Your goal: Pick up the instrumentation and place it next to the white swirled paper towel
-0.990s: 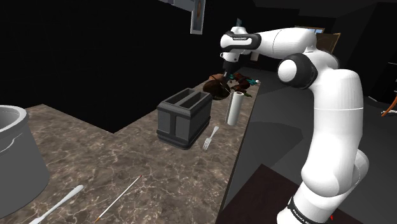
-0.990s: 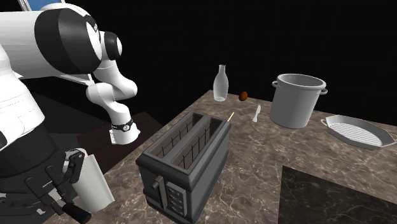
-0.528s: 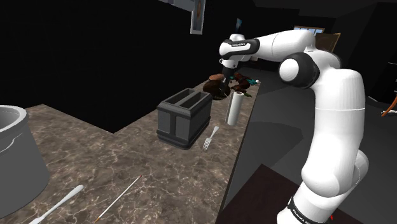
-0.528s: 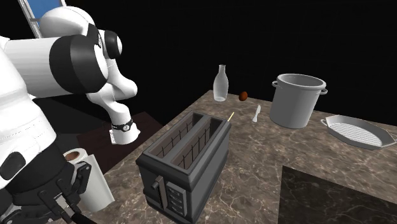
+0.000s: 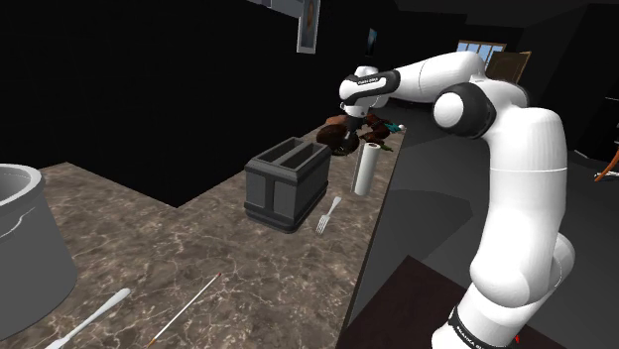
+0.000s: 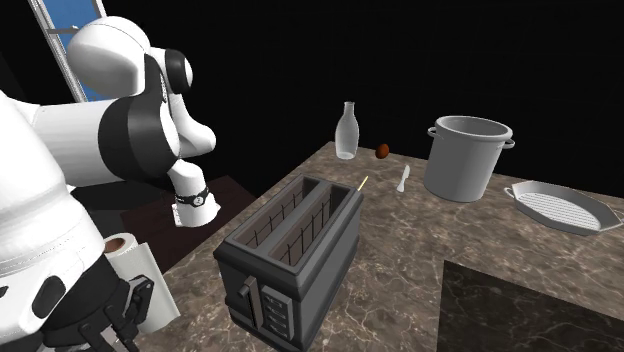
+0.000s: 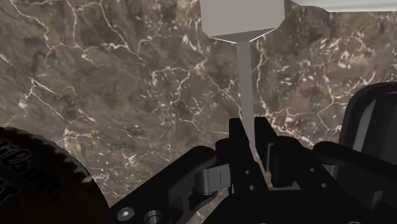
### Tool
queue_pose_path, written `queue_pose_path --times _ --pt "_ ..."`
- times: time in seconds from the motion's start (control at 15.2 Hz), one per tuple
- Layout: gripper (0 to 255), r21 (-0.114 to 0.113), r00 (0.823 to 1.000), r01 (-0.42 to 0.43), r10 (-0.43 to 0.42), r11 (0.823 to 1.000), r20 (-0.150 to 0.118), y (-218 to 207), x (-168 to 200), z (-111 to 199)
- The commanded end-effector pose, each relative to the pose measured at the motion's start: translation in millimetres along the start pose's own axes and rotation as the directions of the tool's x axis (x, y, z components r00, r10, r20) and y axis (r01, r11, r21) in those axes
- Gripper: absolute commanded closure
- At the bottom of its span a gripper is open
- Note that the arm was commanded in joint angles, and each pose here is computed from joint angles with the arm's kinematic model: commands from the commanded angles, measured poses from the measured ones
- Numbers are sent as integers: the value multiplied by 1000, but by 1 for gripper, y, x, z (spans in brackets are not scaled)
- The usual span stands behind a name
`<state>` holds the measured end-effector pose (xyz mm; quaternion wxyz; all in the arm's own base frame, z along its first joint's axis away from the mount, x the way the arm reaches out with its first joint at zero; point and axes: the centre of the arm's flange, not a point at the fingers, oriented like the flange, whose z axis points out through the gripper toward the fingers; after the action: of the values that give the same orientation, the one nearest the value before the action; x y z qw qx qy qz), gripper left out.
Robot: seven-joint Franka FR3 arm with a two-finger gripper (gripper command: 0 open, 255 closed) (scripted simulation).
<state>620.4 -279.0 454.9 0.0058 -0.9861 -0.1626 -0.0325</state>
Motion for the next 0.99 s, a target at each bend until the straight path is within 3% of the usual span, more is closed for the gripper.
queue_pose_path --times 0.0,0.92 --pt "255 0 1000 0 0 1000 0 0 -1 11" --pt "255 0 1000 0 0 1000 0 0 -6 85"
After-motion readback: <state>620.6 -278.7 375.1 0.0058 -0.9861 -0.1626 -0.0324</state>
